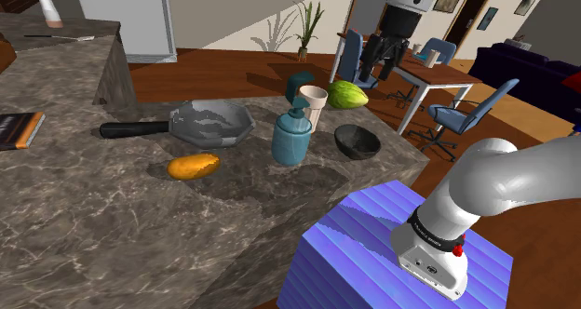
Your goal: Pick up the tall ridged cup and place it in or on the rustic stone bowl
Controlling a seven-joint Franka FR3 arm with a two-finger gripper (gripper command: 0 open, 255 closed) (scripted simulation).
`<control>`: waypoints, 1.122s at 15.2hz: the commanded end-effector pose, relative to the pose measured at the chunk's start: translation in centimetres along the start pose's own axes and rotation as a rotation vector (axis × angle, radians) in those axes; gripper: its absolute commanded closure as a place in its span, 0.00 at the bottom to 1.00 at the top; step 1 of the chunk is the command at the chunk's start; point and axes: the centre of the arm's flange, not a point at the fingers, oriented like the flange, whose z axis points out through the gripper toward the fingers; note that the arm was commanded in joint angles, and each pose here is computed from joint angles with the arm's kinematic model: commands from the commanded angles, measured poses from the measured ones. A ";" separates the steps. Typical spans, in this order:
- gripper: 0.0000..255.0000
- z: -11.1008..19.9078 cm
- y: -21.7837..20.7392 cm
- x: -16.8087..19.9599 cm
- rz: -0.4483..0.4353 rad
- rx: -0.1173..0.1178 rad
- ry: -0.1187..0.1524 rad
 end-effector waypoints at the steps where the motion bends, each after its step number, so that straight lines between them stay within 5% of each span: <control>1: 0.00 0.0 0.0 0.0 0.000 0.000 0.000; 17: 0.00 9.6 9.7 15.9 0.009 0.016 0.022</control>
